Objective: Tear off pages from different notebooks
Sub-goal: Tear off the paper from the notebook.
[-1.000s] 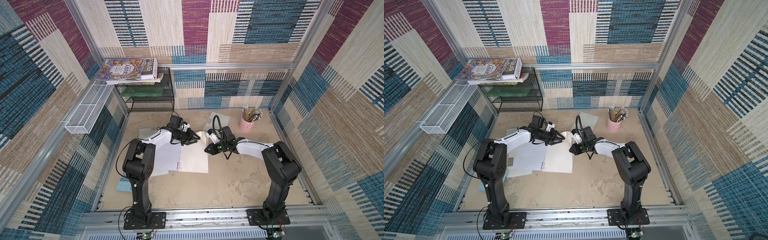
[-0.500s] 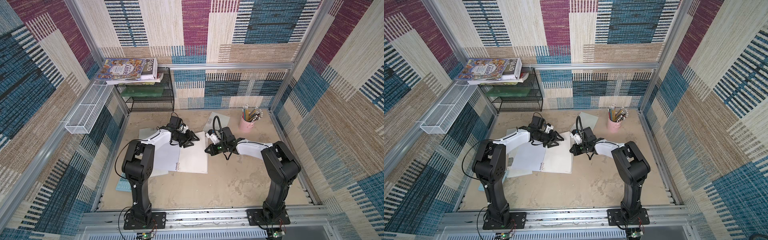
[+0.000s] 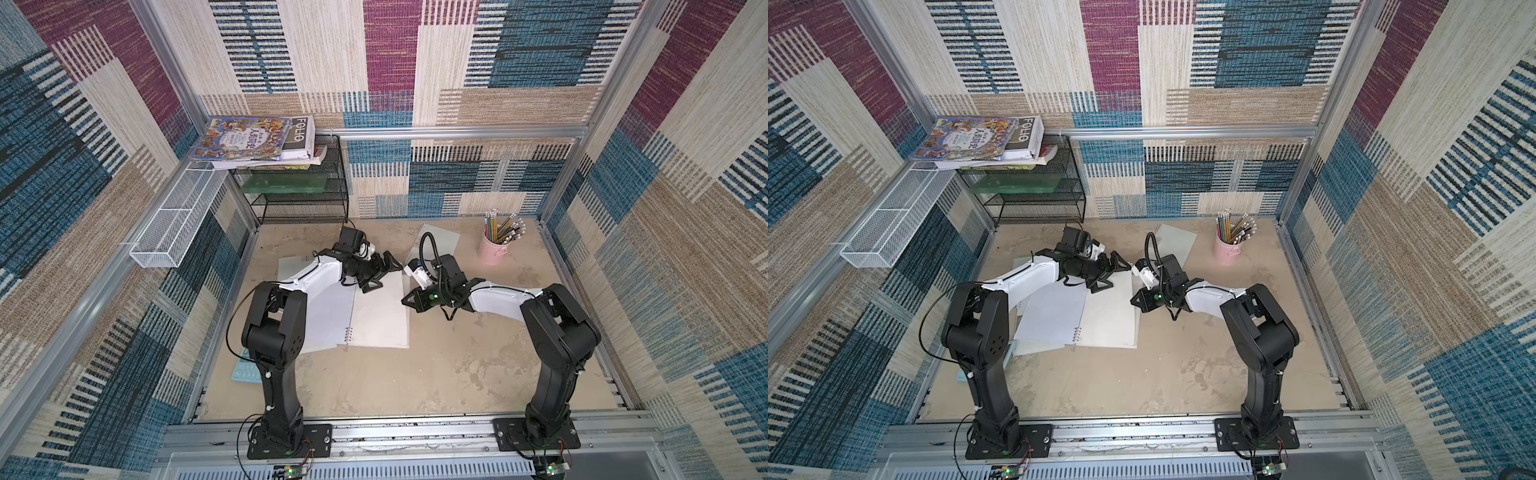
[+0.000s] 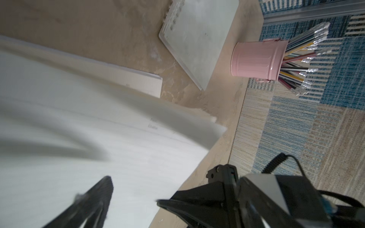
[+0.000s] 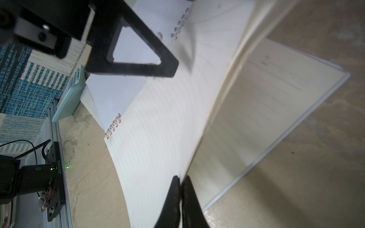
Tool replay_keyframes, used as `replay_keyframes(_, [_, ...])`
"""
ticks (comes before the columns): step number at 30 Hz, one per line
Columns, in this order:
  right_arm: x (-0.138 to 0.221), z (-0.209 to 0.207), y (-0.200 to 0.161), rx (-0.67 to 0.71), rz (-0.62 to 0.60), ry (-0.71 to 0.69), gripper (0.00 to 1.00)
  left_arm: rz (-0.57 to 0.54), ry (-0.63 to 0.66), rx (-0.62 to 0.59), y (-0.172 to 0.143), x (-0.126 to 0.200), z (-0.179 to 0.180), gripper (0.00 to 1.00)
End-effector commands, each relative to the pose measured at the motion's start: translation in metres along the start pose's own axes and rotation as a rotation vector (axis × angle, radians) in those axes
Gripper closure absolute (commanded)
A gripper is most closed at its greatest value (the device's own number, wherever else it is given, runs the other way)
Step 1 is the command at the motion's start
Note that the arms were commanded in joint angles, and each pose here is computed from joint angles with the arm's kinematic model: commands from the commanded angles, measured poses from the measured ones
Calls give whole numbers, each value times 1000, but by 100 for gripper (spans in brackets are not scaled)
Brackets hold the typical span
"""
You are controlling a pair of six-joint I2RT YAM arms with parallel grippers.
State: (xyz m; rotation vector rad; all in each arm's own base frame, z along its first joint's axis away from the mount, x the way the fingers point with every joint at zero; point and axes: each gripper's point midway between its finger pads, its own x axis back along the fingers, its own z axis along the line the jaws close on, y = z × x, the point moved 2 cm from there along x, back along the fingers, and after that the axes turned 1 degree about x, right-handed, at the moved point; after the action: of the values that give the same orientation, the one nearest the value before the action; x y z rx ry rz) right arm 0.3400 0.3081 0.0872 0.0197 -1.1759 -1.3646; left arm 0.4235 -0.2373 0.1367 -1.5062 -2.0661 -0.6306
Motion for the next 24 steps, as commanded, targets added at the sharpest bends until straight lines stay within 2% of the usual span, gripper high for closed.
replay_keyframes(1, [2,3,6,29,-28,3,93,-48,39,-5,13,1,0,1])
replay_keyframes(9, [3,4,6,37,-34,-4,94,-70,72,-16,33,-2,-7,1])
replay_keyframes(16, [3,3,4,35,-35,-10,94,-54,59,-5,29,-6,-5,22])
replay_keyframes(17, [3,3,4,35,-34,-10,93,-53,59,-5,29,-7,-4,23])
replay_keyframes(18, [3,3,3,36,-32,-11,94,-51,62,-3,29,-7,-3,21])
replay_keyframes(20, [3,3,4,39,-34,-12,94,-39,74,-1,29,-8,-2,11])
replay_keyframes(24, [4,5,4,47,-36,-9,94,-30,80,-8,30,-10,-5,1])
